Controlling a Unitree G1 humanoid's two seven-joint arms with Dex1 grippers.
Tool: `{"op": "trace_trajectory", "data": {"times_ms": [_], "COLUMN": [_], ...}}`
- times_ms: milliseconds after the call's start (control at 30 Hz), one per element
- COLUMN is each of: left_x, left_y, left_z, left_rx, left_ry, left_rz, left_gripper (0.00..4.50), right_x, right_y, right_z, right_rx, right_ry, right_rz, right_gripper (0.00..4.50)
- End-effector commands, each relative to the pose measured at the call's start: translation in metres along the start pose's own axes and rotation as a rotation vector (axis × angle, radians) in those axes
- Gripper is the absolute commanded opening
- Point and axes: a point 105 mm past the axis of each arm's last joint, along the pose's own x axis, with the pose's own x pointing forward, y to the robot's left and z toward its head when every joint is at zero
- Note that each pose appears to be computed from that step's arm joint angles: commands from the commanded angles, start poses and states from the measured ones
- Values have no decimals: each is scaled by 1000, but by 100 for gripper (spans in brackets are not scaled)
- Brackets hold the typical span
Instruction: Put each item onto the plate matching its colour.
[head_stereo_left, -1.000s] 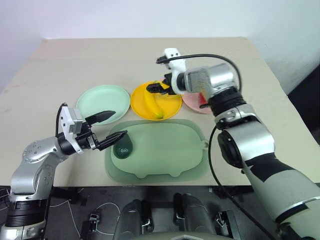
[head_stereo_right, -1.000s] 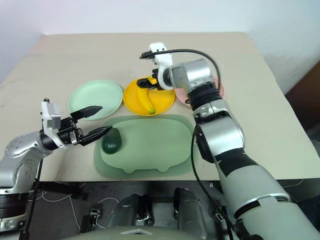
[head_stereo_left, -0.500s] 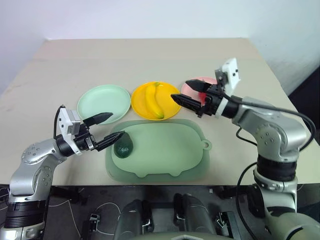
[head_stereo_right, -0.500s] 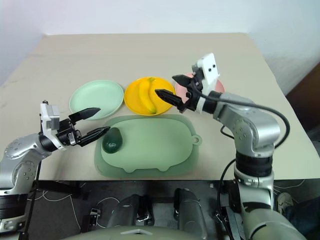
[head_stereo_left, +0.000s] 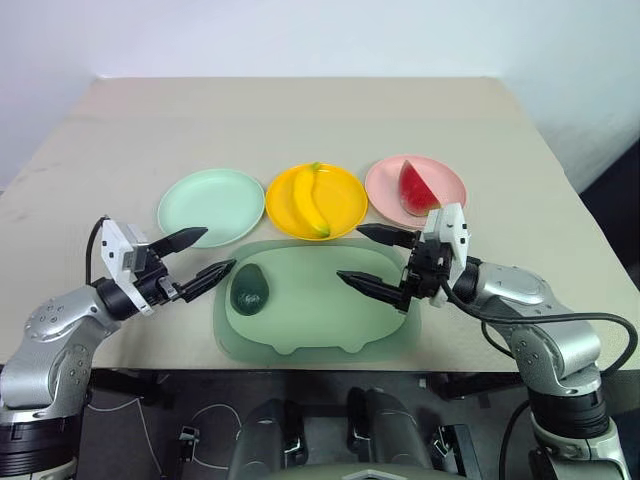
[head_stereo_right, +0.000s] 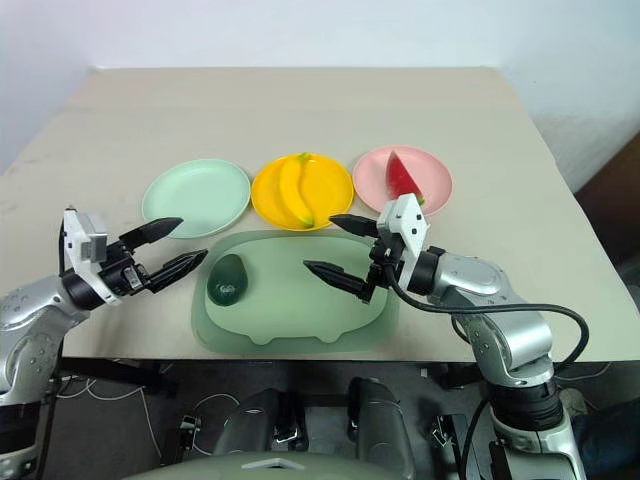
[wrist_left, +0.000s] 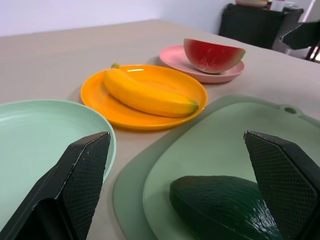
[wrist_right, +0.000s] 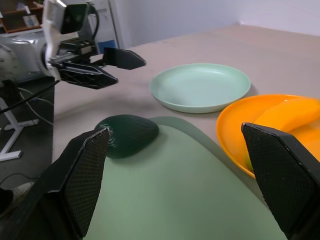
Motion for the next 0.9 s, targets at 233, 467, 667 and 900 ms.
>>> {"op": "trace_trajectory", "data": {"times_ms": [233,467,667,900], "left_x": [-3,2,16,34], "left_y": [-23,-38,-38,-37], "left_z": [9,-10,-21,-42], "left_rx": [-64,-140,-192,-247], "left_ry": [-21,77,103,119], "left_rz": [-2,82,80,53], "left_gripper": [450,450,450,450], "right_x": [16,14,15,12], "right_y": [2,8,2,-7], "right_z": [15,13,9,3], "right_rx": [-51,-29,-37,-43], "right_ry": [-35,-18,-12,-10], "right_rz": [33,71,23,-42], "right_gripper": [448,448,448,448]}}
